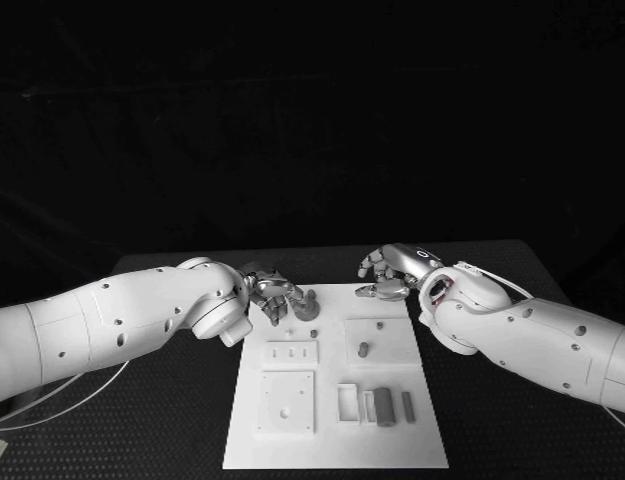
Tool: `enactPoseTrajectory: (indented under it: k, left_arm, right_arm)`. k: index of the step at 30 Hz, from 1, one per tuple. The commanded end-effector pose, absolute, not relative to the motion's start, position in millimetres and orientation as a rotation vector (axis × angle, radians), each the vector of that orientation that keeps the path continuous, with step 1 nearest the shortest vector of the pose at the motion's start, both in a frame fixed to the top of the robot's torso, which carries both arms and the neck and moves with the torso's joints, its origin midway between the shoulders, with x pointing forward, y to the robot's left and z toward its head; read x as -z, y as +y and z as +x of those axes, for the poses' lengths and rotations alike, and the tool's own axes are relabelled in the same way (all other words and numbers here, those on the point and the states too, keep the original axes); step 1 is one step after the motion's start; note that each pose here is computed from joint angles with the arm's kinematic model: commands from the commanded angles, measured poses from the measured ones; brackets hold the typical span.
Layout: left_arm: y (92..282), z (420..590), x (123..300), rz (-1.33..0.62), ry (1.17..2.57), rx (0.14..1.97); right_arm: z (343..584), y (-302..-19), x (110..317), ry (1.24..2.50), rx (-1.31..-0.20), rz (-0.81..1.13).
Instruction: Assemble the parts on the task board
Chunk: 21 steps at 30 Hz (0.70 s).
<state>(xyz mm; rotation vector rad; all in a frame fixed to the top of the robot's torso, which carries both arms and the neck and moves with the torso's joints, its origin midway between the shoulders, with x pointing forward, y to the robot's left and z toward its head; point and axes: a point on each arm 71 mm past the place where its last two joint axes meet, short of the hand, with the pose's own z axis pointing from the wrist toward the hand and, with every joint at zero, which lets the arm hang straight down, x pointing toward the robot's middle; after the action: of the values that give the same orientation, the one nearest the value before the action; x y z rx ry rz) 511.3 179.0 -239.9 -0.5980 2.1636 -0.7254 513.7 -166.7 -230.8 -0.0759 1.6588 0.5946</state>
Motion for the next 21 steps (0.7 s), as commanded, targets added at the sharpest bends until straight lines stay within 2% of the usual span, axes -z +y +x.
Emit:
enactPoseTrajectory:
  k: [1, 10, 21]
  left_arm:
    - [179.0, 513.5, 240.3, -0.488, 2.146, 0.605]
    - [180.4, 508.5, 259.6, -0.419, 2.212, 0.443]
    - [172.3, 506.4, 274.6, -0.366, 2.274, 0.420]
  right_arm:
    - [514, -168, 229, 1.653, -0.608, -0.055]
    - [512, -167, 226, 1.652, -0.624, -0.046]
    - [511, -166, 225, 1.660, -0.636, -0.043]
